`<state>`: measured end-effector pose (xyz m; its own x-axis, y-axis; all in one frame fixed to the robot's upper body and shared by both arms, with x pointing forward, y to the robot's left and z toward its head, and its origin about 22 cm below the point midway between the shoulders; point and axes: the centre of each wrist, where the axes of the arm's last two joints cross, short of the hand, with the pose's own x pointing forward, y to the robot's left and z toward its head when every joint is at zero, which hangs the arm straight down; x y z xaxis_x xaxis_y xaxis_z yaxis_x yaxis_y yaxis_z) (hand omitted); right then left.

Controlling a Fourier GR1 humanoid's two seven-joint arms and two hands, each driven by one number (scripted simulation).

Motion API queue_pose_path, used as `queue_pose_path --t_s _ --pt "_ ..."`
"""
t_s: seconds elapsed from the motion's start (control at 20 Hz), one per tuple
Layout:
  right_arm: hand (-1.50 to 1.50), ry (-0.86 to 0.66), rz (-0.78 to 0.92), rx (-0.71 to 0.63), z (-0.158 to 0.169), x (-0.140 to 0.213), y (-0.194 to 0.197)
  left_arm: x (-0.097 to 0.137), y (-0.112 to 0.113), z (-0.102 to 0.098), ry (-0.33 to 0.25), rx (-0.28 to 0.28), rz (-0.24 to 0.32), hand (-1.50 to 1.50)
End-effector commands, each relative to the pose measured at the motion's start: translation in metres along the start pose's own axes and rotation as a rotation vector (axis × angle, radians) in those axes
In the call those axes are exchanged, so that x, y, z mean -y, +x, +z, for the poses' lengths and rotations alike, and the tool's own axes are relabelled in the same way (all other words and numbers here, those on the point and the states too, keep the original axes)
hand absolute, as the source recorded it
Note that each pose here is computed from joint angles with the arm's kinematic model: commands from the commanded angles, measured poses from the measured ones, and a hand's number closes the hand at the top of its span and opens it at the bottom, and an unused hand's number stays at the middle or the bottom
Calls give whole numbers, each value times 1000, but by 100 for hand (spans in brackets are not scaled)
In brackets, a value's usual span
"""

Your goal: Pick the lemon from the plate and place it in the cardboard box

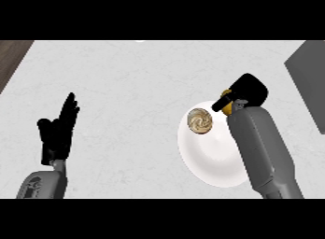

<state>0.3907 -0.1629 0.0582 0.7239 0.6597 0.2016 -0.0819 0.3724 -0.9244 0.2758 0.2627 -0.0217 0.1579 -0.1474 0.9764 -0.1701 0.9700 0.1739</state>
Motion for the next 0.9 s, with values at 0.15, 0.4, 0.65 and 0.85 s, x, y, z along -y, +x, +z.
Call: queue_pose_path --t_s 0.15,0.4,0.65,0.85 --pt "150 -175 -9 -90 -1 32 60 10 6 -4 -4 -1 -1 0" --pt "150 -313 -57 -49 28 90 103 4 -11 13 1 -11 2 0" --pt "150 -443 -130 -41 68 129 134 -4 -4 -2 11 -25 -9 0" --pt "150 -516 -155 -60 38 158 117 -12 -12 8 20 -22 0 0"
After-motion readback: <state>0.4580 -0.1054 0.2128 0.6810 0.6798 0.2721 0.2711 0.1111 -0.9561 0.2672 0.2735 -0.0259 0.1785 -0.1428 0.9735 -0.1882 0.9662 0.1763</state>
